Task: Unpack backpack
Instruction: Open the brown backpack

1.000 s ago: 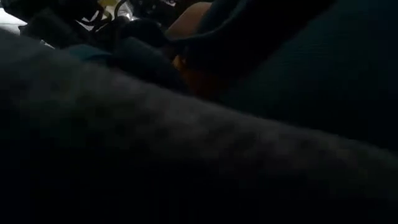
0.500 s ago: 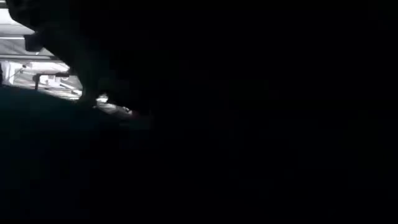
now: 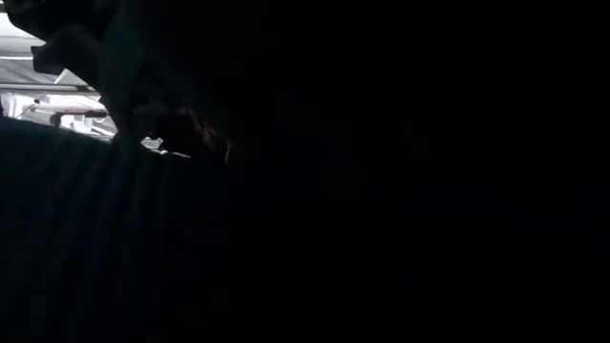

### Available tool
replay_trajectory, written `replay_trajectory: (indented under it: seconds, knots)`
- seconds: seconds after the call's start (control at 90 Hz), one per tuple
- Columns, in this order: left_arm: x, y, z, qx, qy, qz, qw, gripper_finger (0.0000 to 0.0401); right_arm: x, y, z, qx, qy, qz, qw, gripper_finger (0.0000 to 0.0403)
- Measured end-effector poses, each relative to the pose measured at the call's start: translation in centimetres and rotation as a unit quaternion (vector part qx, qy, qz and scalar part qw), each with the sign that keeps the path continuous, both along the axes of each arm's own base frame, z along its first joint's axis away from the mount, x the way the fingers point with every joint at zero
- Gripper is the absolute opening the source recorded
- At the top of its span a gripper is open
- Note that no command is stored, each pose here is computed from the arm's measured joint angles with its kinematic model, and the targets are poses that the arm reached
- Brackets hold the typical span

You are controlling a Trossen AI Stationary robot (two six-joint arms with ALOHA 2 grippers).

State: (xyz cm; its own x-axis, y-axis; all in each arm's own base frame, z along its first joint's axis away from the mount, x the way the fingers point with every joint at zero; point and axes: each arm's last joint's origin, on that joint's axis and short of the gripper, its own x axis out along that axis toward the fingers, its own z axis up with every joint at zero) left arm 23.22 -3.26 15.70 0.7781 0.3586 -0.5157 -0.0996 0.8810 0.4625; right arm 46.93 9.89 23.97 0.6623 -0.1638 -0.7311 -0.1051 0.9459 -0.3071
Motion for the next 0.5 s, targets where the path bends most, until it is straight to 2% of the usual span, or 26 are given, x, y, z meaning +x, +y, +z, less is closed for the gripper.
replay_trajectory:
  seconds: [0.156, 0.5]
  knots:
    - [0.0, -0.2, 0.1, 0.001, -0.002, -0.006, 1.0, 0.0001, 0.0, 0.0, 0.0, 0.007, 0.003, 0.006, 1.0, 0.0032]
    - [0.1, -0.2, 0.2, -0.003, -0.01, -0.01, 1.0, 0.0, 0.5, 0.1, -1.2, -0.003, 0.013, 0.028, 1.0, 0.0146]
